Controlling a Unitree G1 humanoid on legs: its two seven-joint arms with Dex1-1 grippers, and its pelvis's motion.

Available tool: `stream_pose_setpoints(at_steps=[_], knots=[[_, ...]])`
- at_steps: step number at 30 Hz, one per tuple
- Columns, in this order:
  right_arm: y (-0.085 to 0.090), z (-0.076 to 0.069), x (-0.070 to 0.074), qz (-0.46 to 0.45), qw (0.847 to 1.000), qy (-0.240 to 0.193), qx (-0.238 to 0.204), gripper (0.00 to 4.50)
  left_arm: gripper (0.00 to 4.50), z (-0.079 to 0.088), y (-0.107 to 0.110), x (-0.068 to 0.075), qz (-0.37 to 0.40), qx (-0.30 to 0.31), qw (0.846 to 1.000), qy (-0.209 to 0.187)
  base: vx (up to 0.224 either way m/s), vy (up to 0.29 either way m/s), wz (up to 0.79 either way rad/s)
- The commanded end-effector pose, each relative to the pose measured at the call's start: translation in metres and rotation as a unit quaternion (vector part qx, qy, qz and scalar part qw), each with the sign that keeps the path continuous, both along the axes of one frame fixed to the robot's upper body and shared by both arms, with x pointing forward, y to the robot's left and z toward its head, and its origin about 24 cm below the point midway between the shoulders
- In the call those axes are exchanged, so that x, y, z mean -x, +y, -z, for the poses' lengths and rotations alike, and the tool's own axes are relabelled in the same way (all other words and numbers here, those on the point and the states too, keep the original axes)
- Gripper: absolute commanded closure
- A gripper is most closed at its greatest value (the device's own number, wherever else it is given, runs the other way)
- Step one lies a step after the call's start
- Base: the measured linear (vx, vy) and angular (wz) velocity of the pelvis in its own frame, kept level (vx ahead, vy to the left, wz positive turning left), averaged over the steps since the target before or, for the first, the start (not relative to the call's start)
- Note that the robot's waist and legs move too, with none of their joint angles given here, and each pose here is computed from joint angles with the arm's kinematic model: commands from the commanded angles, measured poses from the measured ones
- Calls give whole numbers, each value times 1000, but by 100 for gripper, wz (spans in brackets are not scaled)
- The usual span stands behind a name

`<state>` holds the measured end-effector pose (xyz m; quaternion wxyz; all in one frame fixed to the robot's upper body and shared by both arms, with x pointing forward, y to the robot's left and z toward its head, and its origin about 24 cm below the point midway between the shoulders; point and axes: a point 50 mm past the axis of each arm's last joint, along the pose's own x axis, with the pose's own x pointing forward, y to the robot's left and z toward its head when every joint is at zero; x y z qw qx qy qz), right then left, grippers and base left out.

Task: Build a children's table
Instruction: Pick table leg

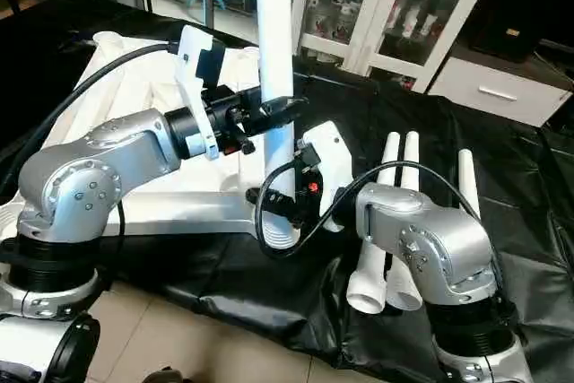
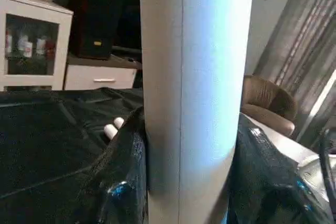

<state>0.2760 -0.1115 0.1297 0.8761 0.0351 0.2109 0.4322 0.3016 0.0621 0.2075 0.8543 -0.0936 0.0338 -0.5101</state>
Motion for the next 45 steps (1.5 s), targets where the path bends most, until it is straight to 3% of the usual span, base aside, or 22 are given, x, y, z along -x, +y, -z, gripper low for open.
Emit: stream_pose_setpoints(at_steps=[1,8,15,17,23,34,36,45], knots=[[-2,0,-3,7,1000,5,9,157,273,-2,-5,5,21,-2,1000,-7,0,0,0],[-2,1,-2,3,1000,7,10,230,273,-1,-6,7,30,-10,999,-9,0,0,0],[-2,3,1,-11,1000,7,24,257,273,-1,-5,6,32,-13,999,-13,0,0,0],[-2,3,2,-14,999,5,29,191,273,-1,-5,6,32,-14,999,-14,0,0,0],[-2,4,3,-19,999,3,36,148,273,-2,-5,6,37,-17,999,-18,0,0,0],[-6,6,2,-14,999,7,42,144,273,-2,-5,7,51,-28,998,-24,0,0,0],[-5,6,3,-15,999,9,42,178,273,-3,-5,7,52,-27,998,-25,0,0,0],[-5,8,4,-23,999,17,41,253,273,-3,-5,6,53,-27,998,-28,0,0,0]])
